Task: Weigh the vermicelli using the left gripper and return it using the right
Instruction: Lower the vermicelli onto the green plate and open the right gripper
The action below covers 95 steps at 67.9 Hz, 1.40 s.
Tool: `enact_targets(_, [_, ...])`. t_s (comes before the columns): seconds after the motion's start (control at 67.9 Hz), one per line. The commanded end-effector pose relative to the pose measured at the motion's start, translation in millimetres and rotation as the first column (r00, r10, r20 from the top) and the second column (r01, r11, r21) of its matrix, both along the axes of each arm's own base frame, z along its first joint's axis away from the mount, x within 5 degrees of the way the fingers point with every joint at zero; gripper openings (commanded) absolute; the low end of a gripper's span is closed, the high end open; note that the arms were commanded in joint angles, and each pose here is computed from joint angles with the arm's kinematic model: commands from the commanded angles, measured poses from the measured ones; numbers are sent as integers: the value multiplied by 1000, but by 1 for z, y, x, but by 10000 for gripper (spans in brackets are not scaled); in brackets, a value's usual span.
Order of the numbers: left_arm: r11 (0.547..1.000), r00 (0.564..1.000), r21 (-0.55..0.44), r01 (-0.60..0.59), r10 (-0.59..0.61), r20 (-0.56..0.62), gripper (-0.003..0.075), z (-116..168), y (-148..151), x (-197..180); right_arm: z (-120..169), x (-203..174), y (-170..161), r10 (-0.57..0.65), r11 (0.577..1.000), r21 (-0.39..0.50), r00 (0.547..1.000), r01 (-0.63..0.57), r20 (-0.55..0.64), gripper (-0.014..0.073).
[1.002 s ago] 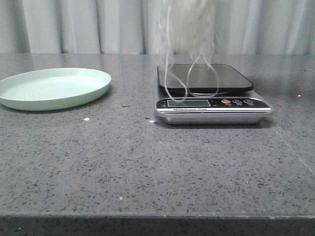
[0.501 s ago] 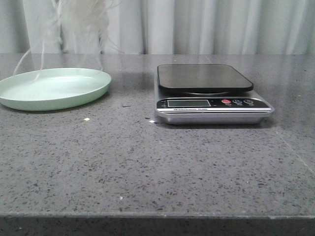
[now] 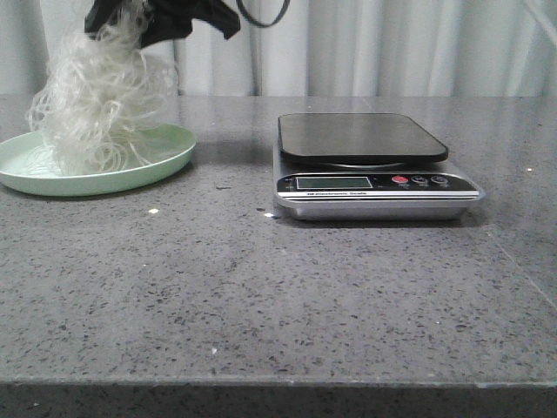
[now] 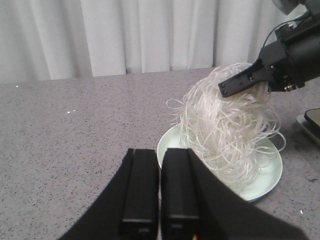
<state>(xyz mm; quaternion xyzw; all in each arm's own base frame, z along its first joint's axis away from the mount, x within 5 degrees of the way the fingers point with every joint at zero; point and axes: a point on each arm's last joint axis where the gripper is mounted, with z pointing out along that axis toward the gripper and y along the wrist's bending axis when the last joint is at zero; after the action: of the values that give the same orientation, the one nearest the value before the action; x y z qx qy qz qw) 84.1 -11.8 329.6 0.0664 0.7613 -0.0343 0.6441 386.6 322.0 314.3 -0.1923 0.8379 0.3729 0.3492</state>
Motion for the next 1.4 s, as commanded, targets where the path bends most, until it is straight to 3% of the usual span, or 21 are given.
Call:
enact_targets(0.0, [1000,995,-28,1,2,101,136,16,0,0,44,-5,-5,-45,993,112,994,33,102,151])
enact_targets(0.427, [1000,995,-28,1,2,101,136,16,0,0,26,-3,0,-8,998,70,999,4,50,165])
enact_targets(0.516, [1000,995,-28,1,2,101,136,16,0,0,25,-4,0,5,998,62,999,-7,40,242])
enact_targets(0.53, [1000,995,-28,1,2,101,136,16,0,0,25,-5,0,9,998,59,999,-11,36,293])
enact_targets(0.619, [1000,995,-28,1,2,101,136,16,0,0,26,-8,0,27,998,53,999,-28,23,407])
enact_targets(0.736, [1000,995,-28,1,2,101,136,16,0,0,32,-12,-1,51,998,47,999,-52,16,495])
enact_targets(1.105, [998,995,-64,10,-4,95,136,16,-1,0,67,-29,-15,79,996,40,995,-82,67,498])
enact_targets(1.384, [998,995,-64,10,-4,95,136,16,-1,0,112,-44,-50,53,997,-64,972,-39,230,496])
